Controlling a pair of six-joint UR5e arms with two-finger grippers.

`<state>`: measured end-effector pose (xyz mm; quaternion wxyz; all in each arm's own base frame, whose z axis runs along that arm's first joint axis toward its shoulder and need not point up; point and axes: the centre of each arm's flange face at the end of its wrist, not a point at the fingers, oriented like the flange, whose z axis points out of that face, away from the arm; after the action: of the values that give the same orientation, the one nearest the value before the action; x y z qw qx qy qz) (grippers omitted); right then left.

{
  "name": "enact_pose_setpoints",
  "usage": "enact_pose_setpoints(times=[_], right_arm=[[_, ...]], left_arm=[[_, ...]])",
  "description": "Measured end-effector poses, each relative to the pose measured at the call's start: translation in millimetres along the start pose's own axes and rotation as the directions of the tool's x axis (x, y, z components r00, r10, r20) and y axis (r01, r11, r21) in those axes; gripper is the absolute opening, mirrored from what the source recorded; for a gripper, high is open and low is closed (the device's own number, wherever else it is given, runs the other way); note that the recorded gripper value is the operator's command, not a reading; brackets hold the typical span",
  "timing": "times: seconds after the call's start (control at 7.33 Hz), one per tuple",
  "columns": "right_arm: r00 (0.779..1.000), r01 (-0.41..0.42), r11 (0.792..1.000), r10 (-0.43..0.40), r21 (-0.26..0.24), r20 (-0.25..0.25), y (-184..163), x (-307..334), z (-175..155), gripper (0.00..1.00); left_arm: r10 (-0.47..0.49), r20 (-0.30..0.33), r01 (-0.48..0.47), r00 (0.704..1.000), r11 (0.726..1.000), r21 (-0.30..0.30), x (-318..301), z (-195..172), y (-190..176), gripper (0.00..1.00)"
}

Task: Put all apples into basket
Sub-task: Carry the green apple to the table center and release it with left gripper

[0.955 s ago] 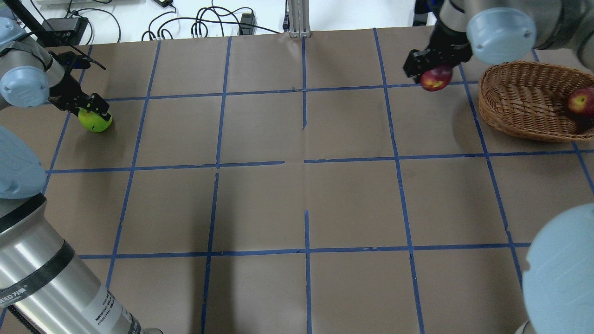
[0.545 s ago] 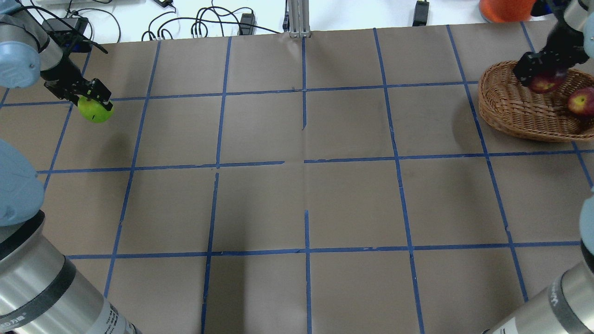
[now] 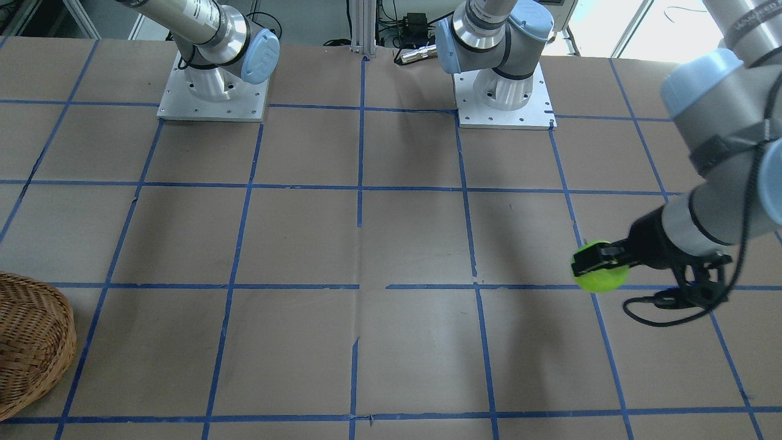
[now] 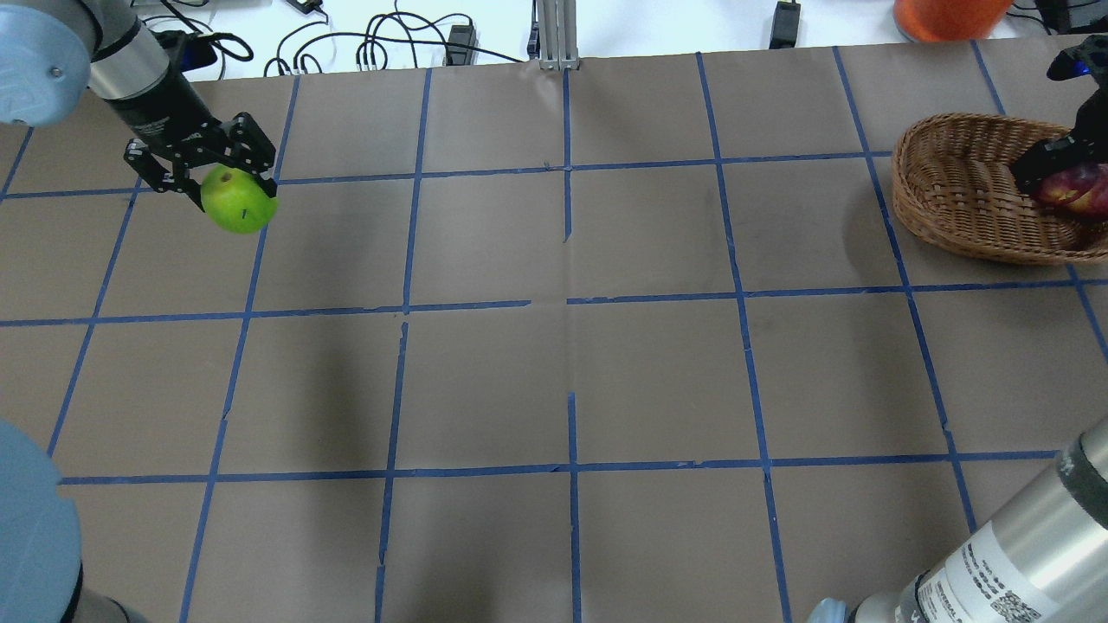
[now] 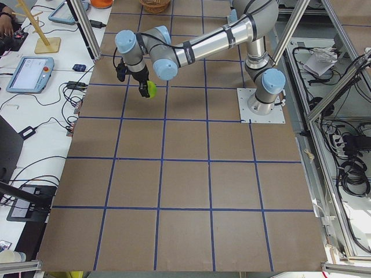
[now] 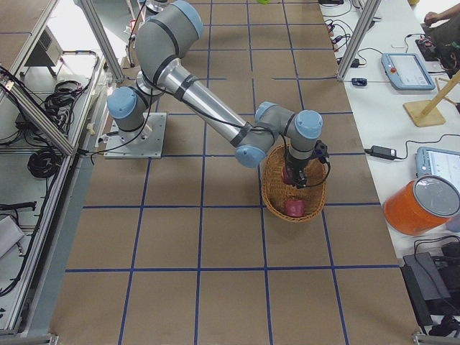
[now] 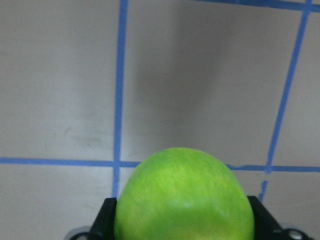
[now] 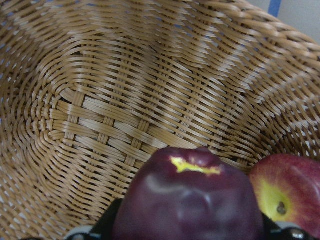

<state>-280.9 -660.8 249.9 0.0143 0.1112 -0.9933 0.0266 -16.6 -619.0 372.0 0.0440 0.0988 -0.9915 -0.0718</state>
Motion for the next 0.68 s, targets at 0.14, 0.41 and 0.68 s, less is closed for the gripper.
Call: enact_pose_setpoints(times=[0.14, 0.41, 0.68], right_arm=[[1.0, 0.003, 1.0, -0.003, 0.013, 0.011, -2, 2, 10, 1.0], [1.0, 0.001, 1.0, -0.001, 0.026, 0.004, -5, 3, 5, 1.0], [1.0, 0.016, 0.999, -0.016, 0.044, -0.005, -15, -11, -33, 1.0]], left_arm=[[-0.078, 0.002, 0.078, 0.997, 0.997, 0.019, 58, 17, 20, 0.36], [-0.252, -0.047, 0.256, 0.967, 0.959, 0.119, 163, 79, 45, 0.39], [-0.332, -0.075, 0.339, 0.94, 0.933, 0.121, 243, 146, 79, 0.45]])
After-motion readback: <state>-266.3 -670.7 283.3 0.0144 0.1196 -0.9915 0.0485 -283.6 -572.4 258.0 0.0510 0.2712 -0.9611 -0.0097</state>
